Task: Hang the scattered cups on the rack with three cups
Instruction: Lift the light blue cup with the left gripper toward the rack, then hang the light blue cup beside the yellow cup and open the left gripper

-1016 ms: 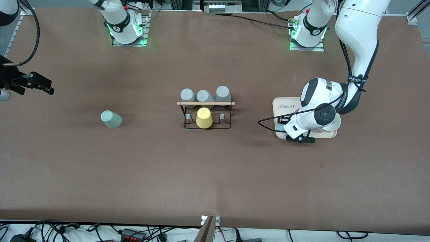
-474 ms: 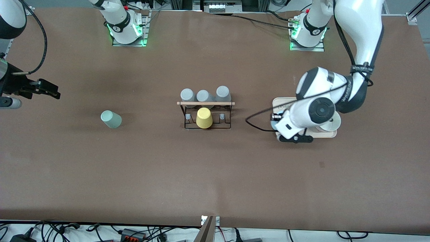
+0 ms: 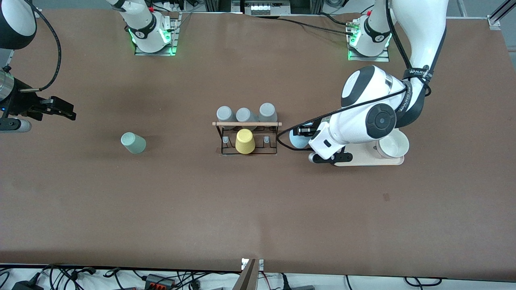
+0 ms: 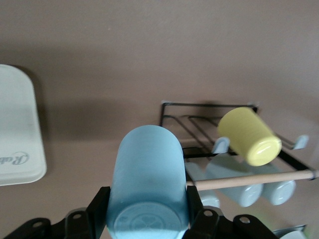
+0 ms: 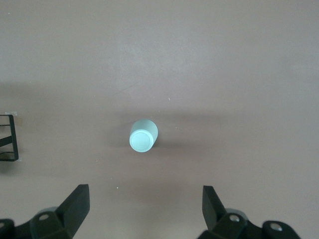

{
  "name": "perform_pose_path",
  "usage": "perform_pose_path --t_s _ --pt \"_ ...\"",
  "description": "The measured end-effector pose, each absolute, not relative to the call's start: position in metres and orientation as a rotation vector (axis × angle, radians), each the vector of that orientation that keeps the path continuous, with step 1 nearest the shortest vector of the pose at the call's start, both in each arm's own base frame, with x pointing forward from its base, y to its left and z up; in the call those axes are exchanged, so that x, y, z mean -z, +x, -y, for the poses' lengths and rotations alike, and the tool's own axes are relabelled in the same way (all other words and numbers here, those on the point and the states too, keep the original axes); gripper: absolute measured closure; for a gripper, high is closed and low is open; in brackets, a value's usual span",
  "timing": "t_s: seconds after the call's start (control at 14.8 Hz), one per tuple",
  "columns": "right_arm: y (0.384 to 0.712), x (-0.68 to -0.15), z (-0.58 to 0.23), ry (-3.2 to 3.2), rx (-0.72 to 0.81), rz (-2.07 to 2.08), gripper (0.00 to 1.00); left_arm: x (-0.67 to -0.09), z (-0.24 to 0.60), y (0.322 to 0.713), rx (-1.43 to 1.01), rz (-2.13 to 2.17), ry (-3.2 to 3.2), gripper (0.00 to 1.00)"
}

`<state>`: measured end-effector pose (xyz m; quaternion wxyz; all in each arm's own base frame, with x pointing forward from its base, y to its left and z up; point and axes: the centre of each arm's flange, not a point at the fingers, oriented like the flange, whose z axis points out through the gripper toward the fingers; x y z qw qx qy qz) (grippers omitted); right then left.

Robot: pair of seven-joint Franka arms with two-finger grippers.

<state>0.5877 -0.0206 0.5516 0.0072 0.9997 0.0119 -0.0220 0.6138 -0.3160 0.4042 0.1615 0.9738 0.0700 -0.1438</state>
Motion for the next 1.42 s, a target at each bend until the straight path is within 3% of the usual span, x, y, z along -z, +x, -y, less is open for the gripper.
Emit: perform_pose_path --t_s 0.47,1.42 --pt "0.601 -0.503 0.022 3.124 0.212 -0.037 0.00 -0.395 0.379 0.625 0.330 -0.312 2.734 0.34" --pt "0.597 -0.500 0.019 3.148 0.268 -0.026 0.00 -0.319 0.434 0.596 0.369 -0.161 2.920 0.34"
